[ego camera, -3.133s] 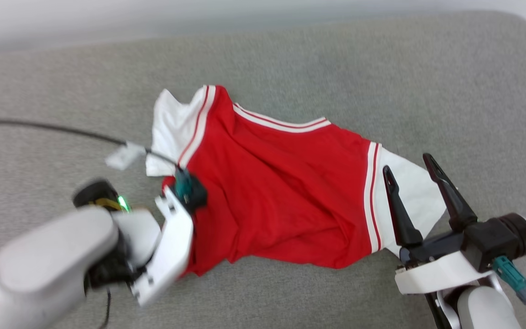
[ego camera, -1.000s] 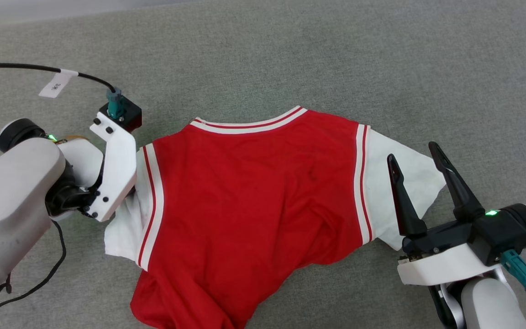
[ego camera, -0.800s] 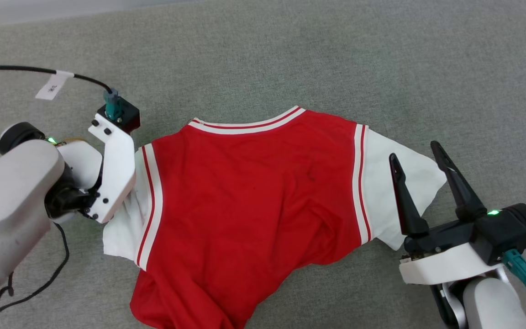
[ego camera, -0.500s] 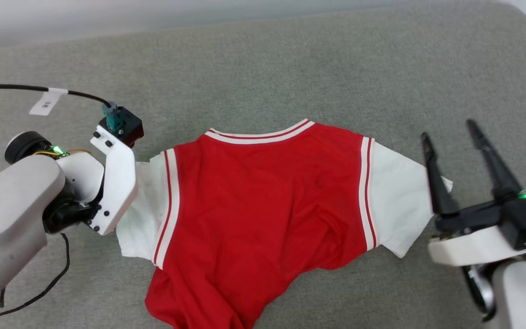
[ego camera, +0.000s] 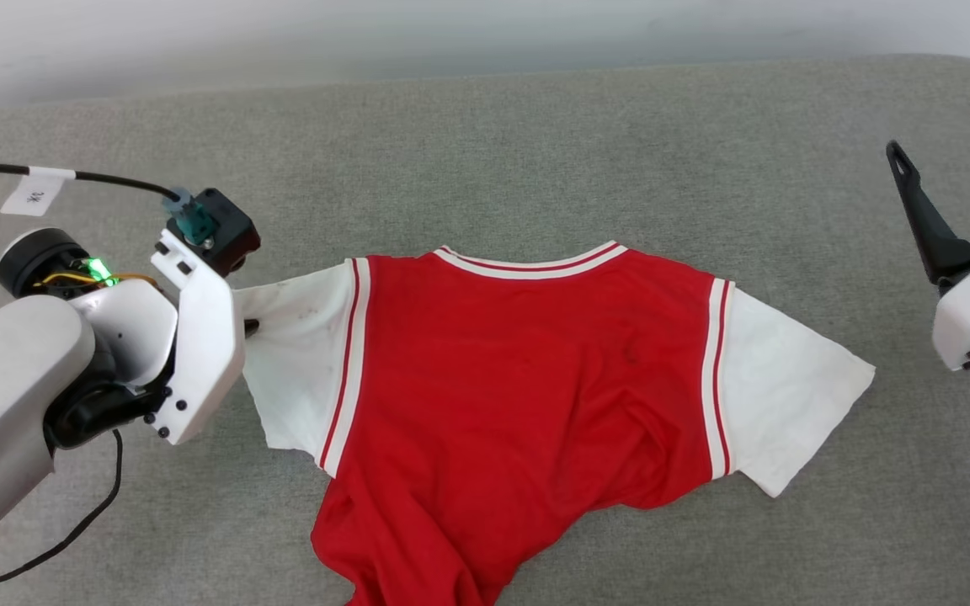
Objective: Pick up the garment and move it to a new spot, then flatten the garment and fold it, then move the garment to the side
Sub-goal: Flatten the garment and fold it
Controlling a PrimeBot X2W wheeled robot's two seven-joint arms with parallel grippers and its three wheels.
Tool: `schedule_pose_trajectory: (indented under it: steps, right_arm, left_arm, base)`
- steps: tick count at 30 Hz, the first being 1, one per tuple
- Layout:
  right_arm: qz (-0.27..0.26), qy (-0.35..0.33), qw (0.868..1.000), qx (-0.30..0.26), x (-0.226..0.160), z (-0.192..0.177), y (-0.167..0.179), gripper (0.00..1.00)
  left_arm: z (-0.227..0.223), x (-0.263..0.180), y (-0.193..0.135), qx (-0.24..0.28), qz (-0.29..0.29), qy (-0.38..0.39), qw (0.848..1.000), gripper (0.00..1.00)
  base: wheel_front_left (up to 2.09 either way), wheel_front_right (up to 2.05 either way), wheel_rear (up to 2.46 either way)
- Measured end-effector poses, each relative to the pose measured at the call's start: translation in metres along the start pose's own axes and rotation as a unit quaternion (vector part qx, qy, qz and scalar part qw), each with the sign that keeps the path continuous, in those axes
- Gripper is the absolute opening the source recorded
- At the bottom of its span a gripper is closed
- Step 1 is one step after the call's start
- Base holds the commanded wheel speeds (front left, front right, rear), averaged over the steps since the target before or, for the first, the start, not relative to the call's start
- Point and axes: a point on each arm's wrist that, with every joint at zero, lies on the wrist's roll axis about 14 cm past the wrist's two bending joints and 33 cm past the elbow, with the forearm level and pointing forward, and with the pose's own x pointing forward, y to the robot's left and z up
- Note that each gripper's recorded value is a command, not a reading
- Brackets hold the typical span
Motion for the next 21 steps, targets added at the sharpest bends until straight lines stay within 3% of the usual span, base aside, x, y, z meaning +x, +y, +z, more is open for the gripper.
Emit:
schedule_pose_trajectory:
  steps: [3,5,10,15,21]
  right_arm:
    - [0.031,0.116,0.992,0.028,0.004,-0.032,0.001,1.0]
    - [0.055,0.196,0.978,0.034,0.001,-0.054,0.002,1.0]
    - [0.13,0.395,0.908,0.051,-0.03,-0.108,0.021,1.0]
    - [0.165,0.515,0.838,0.072,-0.055,-0.144,0.028,1.0]
    - [0.193,0.577,0.788,0.093,-0.061,-0.176,0.055,1.0]
  left_arm:
    - [0.0,0.0,-0.003,0.004,-0.004,-0.003,1.0,0.0]
    - [0.0,0.001,-0.004,0.003,-0.006,-0.006,1.0,0.0]
    - [0.001,0.006,-0.001,0.005,-0.009,-0.01,1.0,0.0]
    - [0.003,0.015,0.004,0.007,-0.011,-0.013,1.0,0.0]
    - [0.003,0.029,0.011,0.006,-0.016,-0.011,1.0,0.0]
  base:
    - [0.0,0.0,0.0]
    - [0.0,0.0,0.0]
    - [0.0,0.0,0.0]
    - [0.0,0.0,0.0]
    - [0.0,0.0,0.0]
